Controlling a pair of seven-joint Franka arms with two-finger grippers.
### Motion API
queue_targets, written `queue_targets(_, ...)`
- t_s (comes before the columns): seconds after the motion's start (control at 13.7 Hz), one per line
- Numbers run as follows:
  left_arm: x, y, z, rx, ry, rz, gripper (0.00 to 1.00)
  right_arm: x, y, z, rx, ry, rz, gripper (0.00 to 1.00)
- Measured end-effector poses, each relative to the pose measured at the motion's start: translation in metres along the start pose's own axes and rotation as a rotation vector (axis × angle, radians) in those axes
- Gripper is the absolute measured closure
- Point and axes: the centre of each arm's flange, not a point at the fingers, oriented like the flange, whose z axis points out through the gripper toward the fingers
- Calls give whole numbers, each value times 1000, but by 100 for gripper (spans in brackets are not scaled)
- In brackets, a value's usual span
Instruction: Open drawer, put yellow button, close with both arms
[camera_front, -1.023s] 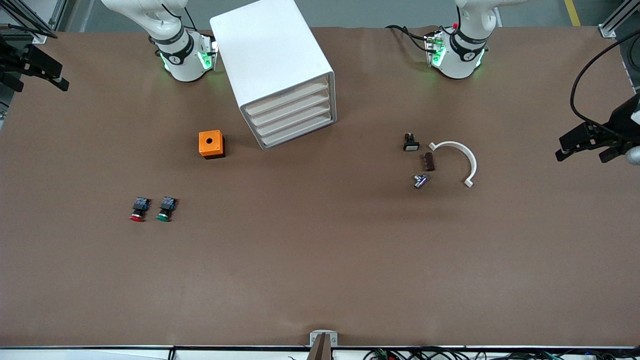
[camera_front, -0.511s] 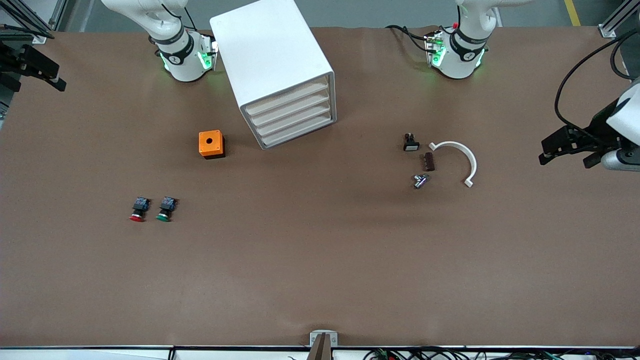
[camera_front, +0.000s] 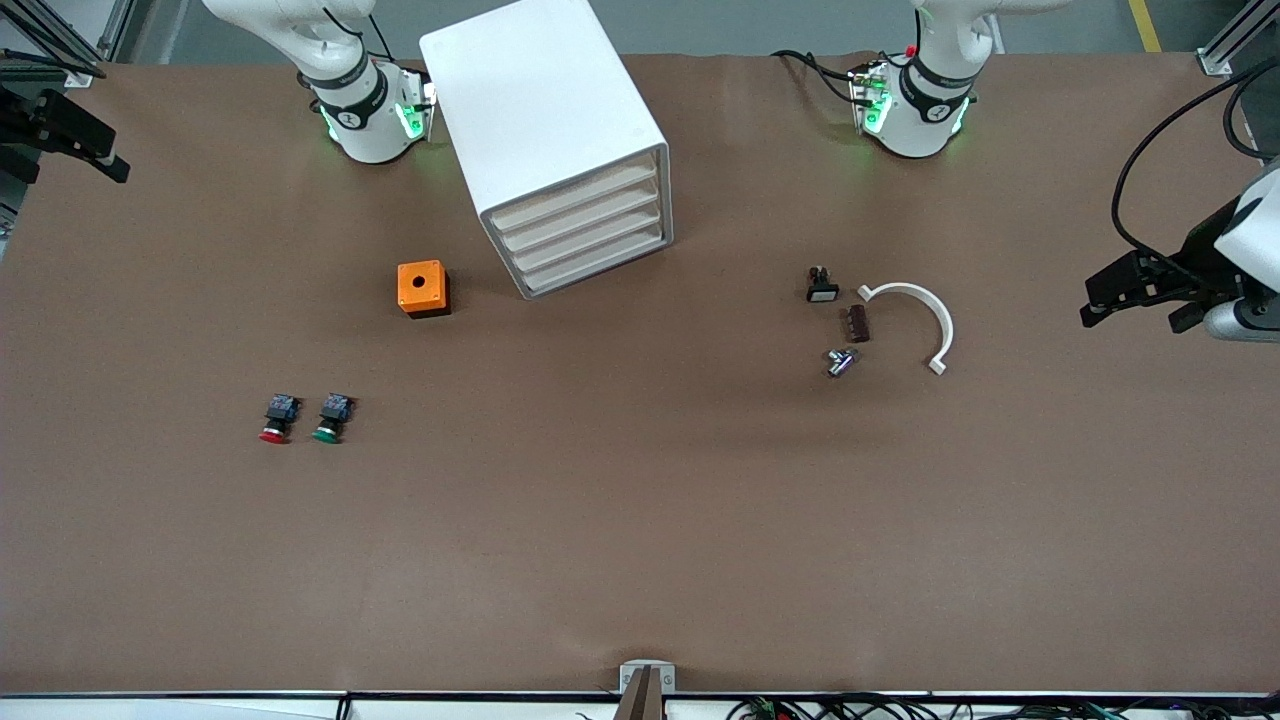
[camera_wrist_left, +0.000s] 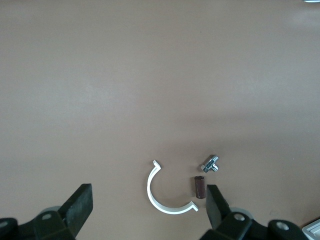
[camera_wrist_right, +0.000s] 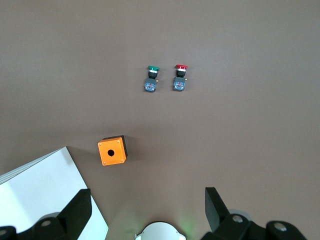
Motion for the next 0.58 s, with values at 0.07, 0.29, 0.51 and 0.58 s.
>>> queue_targets(0.07, 0, 0, -1, 0, 1, -1, 0, 0, 0, 0, 0, 0, 0, 0)
queue_targets(0.29, -2, 1, -9, 0, 2, -27, 0, 0, 0, 0, 0, 0, 0, 0)
queue_targets(0.51, -4, 2, -11, 0, -2, -43, 0, 0, 0, 0, 0, 0, 0, 0)
queue_targets(0.58, -4, 2, -12, 0, -2, -43, 0, 0, 0, 0, 0, 0, 0, 0)
